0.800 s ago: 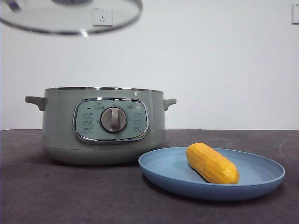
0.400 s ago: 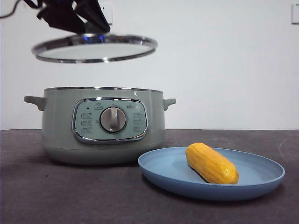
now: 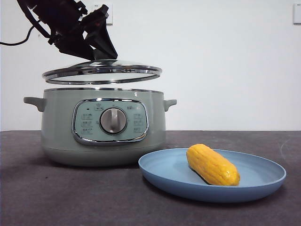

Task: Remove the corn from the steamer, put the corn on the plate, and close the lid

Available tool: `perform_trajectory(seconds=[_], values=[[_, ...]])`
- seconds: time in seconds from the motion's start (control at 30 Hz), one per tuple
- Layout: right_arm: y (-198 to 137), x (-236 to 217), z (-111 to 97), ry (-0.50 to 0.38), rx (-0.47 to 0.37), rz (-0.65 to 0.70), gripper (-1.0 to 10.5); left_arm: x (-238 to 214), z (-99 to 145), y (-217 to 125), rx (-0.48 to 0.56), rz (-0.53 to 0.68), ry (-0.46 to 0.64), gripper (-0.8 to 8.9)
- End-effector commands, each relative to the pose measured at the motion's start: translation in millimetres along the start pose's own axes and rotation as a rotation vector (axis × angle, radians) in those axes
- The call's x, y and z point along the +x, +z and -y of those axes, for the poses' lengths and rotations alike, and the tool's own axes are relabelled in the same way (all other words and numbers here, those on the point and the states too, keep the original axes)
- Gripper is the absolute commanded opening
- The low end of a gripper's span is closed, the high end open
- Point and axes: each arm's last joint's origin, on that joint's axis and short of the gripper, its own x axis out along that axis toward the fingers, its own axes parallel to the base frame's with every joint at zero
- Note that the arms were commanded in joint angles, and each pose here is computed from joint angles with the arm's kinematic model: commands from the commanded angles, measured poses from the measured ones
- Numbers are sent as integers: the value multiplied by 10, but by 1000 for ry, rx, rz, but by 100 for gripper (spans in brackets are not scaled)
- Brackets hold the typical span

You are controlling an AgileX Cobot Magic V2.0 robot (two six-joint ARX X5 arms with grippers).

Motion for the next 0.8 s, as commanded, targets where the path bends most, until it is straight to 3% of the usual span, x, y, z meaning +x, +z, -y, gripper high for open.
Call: perform_trajectory(seconds=[0.03, 0.8], values=[[-17, 15, 6, 0, 0, -7, 508, 44, 13, 74, 37, 59, -8, -8], [-18, 15, 7, -1, -8, -8, 508, 200, 4, -154, 21, -121, 20, -8]])
